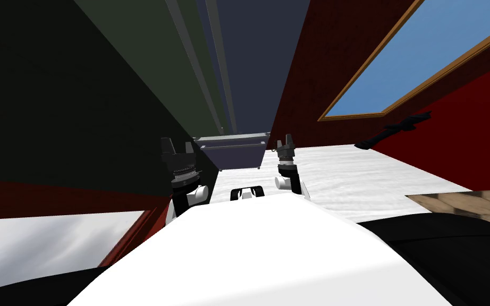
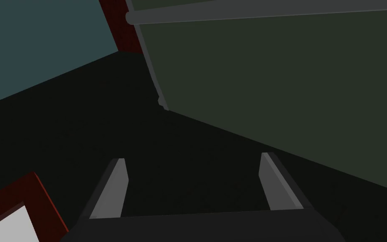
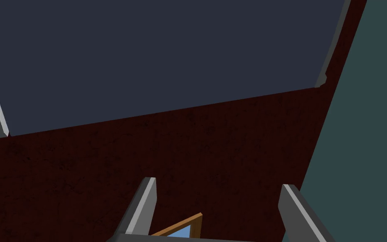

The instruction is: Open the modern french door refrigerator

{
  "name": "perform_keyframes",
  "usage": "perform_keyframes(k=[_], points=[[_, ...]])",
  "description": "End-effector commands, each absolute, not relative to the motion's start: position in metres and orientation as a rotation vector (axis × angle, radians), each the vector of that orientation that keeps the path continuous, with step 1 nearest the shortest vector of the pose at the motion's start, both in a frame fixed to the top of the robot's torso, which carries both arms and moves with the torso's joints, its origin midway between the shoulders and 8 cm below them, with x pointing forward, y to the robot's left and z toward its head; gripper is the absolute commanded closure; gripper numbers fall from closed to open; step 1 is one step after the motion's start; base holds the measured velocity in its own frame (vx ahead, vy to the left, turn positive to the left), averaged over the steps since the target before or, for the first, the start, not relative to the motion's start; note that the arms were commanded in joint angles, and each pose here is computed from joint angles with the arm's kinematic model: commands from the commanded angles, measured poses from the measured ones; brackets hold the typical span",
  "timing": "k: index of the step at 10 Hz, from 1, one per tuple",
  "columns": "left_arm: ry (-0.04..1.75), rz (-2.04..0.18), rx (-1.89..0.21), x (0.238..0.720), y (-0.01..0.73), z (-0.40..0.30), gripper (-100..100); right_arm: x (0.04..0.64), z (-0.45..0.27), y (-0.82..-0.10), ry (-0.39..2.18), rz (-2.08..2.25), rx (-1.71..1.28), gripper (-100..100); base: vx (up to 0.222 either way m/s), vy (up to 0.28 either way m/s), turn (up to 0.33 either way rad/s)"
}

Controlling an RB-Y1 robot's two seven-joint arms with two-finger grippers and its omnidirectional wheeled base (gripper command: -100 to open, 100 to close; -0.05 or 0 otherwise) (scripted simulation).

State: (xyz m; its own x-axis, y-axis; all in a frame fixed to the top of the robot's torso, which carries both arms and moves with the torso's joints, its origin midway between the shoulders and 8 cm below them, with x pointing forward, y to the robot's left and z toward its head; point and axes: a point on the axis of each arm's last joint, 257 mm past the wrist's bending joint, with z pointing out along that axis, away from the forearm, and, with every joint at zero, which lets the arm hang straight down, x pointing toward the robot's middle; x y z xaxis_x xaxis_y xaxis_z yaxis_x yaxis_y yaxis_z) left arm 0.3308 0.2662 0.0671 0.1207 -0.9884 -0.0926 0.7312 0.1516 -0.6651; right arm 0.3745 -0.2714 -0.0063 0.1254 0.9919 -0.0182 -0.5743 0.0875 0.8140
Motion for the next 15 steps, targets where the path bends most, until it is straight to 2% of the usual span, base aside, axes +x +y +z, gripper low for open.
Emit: perform_keyframes(k=[1, 2, 15], points=[[0.597, -1.345, -0.53, 0.331, 0.266, 0.067, 0, 0.375, -0.006, -0.271, 0.696, 1.318, 0.762, 0, 0.0, 0.0, 0.0], [0.627, -1.36, -0.497, 0.333, 0.26, 0.064, -100, 0.375, -0.006, -0.271, 0.696, 1.318, 0.762, 0, 0.04, -0.015, -0.029], [0.609, -1.506, -0.435, 0.349, 0.244, 0.024, -100, 0.375, -0.007, -0.271, 0.697, 1.318, 0.763, 0, 0.096, -0.032, -0.04]])
